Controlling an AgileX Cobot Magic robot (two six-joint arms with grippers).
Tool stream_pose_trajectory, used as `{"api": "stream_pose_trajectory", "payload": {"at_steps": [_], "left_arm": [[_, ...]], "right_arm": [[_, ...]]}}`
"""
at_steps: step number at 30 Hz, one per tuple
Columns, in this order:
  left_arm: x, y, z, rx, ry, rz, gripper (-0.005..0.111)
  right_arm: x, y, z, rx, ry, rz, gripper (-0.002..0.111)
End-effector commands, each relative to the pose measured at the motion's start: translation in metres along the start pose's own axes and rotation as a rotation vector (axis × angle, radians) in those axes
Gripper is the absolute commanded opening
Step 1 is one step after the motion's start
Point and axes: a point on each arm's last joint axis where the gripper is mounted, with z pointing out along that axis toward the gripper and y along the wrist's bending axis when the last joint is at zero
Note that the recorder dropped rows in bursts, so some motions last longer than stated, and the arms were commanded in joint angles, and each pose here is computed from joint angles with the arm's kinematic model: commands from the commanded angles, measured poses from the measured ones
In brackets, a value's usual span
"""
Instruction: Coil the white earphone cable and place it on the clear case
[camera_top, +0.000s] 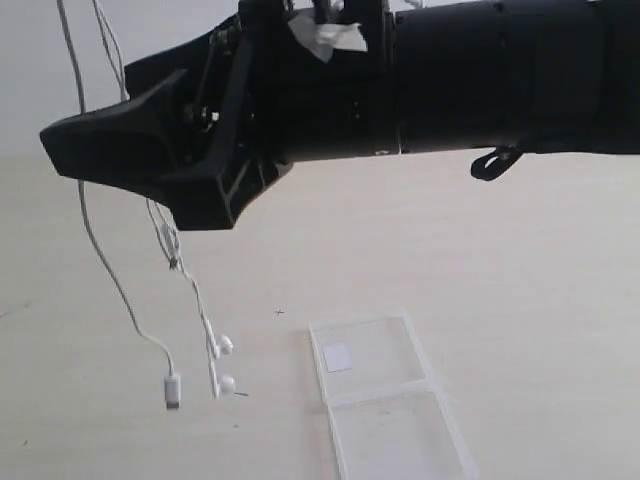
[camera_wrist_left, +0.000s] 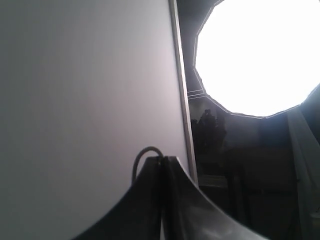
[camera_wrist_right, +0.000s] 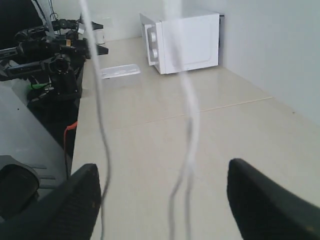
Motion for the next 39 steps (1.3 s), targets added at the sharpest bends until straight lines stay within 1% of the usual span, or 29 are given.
{"api": "stream_pose_trajectory", "payload": {"at_steps": [1, 3, 5, 6, 7, 8, 9, 11, 13, 15, 17, 21, 23, 29, 39], "left_arm": [[-0.0021, -0.0016, -0.0001, 0.011, -0.011, -0.008, 0.000], [-0.0021, -0.0016, -0.0001, 0.011, -0.011, -0.004, 0.000], [-0.0021, -0.0016, -0.0001, 0.011, -0.011, -0.004, 0.000], [-0.0021, -0.0016, -0.0001, 0.011, -0.011, 0.000, 0.000], [-0.0021, -0.0016, -0.0001, 0.011, -0.011, 0.000, 0.000], [-0.0005, -0.0002, 0.0011, 0.010, -0.008, -0.003, 0.000], [-0.0005, -0.0002, 0.0011, 0.010, -0.008, -0.003, 0.000], [0.0012, 0.0014, 0.0027, 0.009, -0.004, -0.009, 0.000], [0.0012, 0.0015, 0.0026, 0.007, -0.005, -0.009, 0.000], [0.0012, 0.0015, 0.0026, 0.007, -0.005, -0.006, 0.000], [0.0012, 0.0015, 0.0026, 0.007, -0.005, -0.006, 0.000], [0.0011, 0.0015, 0.0026, 0.008, -0.006, -0.007, 0.000], [0.0011, 0.0015, 0.0026, 0.008, -0.006, -0.007, 0.000], [0.0000, 0.0016, 0.0026, 0.007, -0.018, -0.018, 0.000], [-0.0008, 0.0036, 0.0026, -0.015, -0.027, -0.020, 0.000]], "right_arm": [[0.0042, -0.0022, 0.0058, -0.025, 0.005, 0.072, 0.069], [0.0057, -0.0028, 0.0068, -0.028, 0.008, 0.076, 0.069], [0.0057, -0.0028, 0.0068, -0.028, 0.008, 0.076, 0.066], [0.0057, -0.0028, 0.0068, -0.028, 0.008, 0.076, 0.061], [0.0057, -0.0028, 0.0068, -0.028, 0.008, 0.076, 0.058], [0.0055, -0.0022, 0.0068, -0.035, 0.006, 0.076, 0.052], [0.0054, -0.0018, 0.0068, -0.039, 0.005, 0.076, 0.050], [0.0051, -0.0009, 0.0068, -0.050, 0.002, 0.076, 0.042], [0.0046, 0.0008, 0.0066, -0.068, -0.002, 0.076, 0.031], [0.0045, 0.0010, 0.0066, -0.070, -0.003, 0.076, 0.025], [0.0044, 0.0014, 0.0066, -0.075, -0.004, 0.065, 0.027], [0.0044, 0.0014, 0.0066, -0.075, -0.004, 0.065, 0.038], [0.0044, 0.0014, 0.0066, -0.075, -0.004, 0.068, 0.041], [0.0047, 0.0024, 0.0070, -0.090, -0.006, 0.072, 0.041], [0.0048, 0.0039, 0.0072, -0.111, -0.009, 0.092, 0.032]]}}
